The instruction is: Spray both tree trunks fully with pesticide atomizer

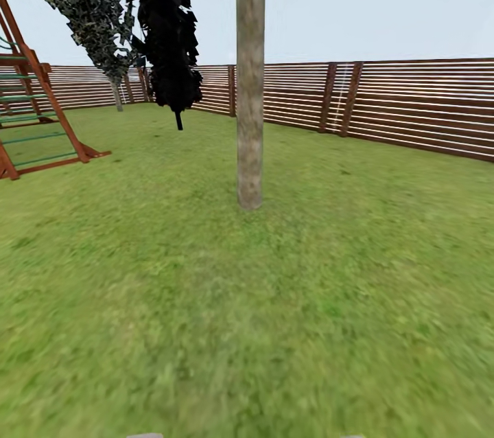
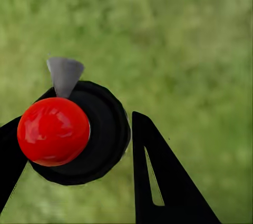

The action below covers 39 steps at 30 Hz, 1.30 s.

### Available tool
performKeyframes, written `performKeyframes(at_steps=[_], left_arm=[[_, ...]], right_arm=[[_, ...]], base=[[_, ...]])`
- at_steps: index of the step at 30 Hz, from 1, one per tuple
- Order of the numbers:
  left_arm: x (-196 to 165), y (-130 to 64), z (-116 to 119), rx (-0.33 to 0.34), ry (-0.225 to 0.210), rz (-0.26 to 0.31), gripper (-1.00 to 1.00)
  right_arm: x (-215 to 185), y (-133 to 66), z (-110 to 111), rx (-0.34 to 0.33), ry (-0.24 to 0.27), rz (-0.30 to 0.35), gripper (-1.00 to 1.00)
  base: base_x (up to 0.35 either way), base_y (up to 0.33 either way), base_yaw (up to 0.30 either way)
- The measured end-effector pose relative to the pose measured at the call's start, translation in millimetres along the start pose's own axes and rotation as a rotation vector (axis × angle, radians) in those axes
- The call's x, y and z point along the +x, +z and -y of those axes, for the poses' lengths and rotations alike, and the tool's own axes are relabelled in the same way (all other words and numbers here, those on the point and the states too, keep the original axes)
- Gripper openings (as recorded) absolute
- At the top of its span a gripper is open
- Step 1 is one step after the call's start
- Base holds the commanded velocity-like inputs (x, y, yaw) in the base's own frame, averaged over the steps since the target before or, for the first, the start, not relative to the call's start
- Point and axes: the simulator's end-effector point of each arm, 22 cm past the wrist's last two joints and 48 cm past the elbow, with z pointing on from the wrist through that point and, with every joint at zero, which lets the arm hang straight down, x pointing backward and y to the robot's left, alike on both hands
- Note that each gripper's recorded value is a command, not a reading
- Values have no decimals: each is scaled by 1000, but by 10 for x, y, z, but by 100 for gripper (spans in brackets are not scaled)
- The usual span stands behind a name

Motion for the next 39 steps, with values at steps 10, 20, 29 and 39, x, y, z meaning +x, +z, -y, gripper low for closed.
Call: performKeyframes(at_steps=[10,20,29,39], left_arm=[[-2,5,-37,-6,2,0,-100],[-2,3,-30,-7,3,1,-100],[-3,2,-24,-7,2,1,-100],[-2,2,-25,-8,2,1,-100]], right_arm=[[-2,1,0,0,0,0,100],[-3,1,2,0,0,0,100],[-8,9,-22,0,4,2,100],[100,-14,-82,-16,13,-21,100]], base=[[341,0,0],[341,0,0],[341,0,0],[341,0,0]])
